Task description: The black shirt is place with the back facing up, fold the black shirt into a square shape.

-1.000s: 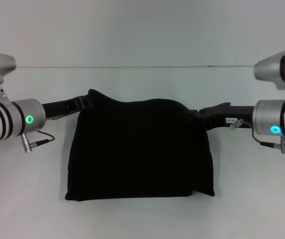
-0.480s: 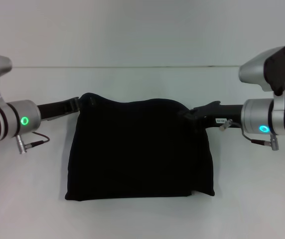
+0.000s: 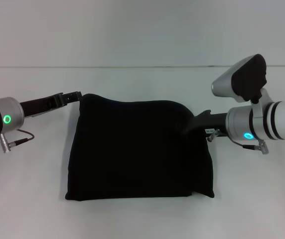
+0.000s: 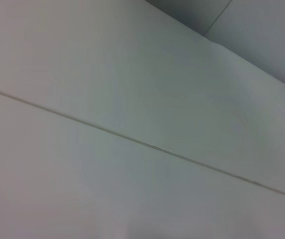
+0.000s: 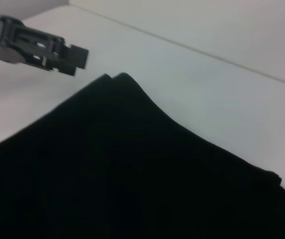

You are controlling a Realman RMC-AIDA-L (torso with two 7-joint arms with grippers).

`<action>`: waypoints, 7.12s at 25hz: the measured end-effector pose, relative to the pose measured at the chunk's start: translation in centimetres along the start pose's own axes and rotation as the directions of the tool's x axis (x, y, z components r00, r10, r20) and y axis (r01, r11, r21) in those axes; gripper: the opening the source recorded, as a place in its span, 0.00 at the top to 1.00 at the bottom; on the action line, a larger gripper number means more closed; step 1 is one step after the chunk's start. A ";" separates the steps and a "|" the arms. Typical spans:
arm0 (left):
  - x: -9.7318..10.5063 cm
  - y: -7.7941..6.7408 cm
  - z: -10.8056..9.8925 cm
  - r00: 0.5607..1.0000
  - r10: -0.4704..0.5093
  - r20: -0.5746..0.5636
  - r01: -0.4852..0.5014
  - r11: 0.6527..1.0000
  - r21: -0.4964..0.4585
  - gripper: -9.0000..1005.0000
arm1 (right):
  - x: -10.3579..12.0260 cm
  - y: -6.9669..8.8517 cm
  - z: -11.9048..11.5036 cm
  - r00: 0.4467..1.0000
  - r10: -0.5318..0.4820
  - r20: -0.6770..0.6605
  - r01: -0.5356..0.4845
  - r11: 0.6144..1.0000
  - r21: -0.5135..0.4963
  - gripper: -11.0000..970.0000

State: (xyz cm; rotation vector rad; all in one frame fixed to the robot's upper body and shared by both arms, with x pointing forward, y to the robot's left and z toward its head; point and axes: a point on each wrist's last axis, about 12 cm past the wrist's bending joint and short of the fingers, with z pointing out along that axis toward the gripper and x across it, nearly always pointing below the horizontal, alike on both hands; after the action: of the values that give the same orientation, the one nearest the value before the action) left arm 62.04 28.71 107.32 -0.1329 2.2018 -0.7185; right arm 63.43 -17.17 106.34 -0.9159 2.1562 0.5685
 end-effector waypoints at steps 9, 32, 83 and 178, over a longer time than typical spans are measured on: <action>0.0 -0.1 0.0 1.000 0.005 -0.001 -0.005 1.000 0.005 0.27 | -0.2 0.1 0.0 1.000 -0.015 -0.004 0.014 1.000 -0.011 0.99; -0.1 -1.3 0.4 0.999 0.031 -0.032 -0.029 0.997 0.065 0.28 | -3.9 0.3 1.5 0.997 -0.077 0.003 0.077 0.994 0.075 0.99; -0.2 -1.7 1.3 0.997 0.077 -0.026 -0.076 0.996 0.037 0.36 | -2.9 -2.5 -3.9 0.956 0.166 0.243 -0.181 0.983 0.043 0.90; 0.6 -1.5 -3.6 0.959 0.244 0.145 -0.276 0.921 0.274 0.53 | -1.0 -2.6 -6.6 0.943 0.142 0.300 -0.126 0.989 -0.073 0.16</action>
State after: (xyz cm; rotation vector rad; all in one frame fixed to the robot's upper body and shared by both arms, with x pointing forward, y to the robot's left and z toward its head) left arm 58.88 28.92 109.57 0.2625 1.9373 -0.8525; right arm 62.93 -22.54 111.10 -0.6616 1.9392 0.7839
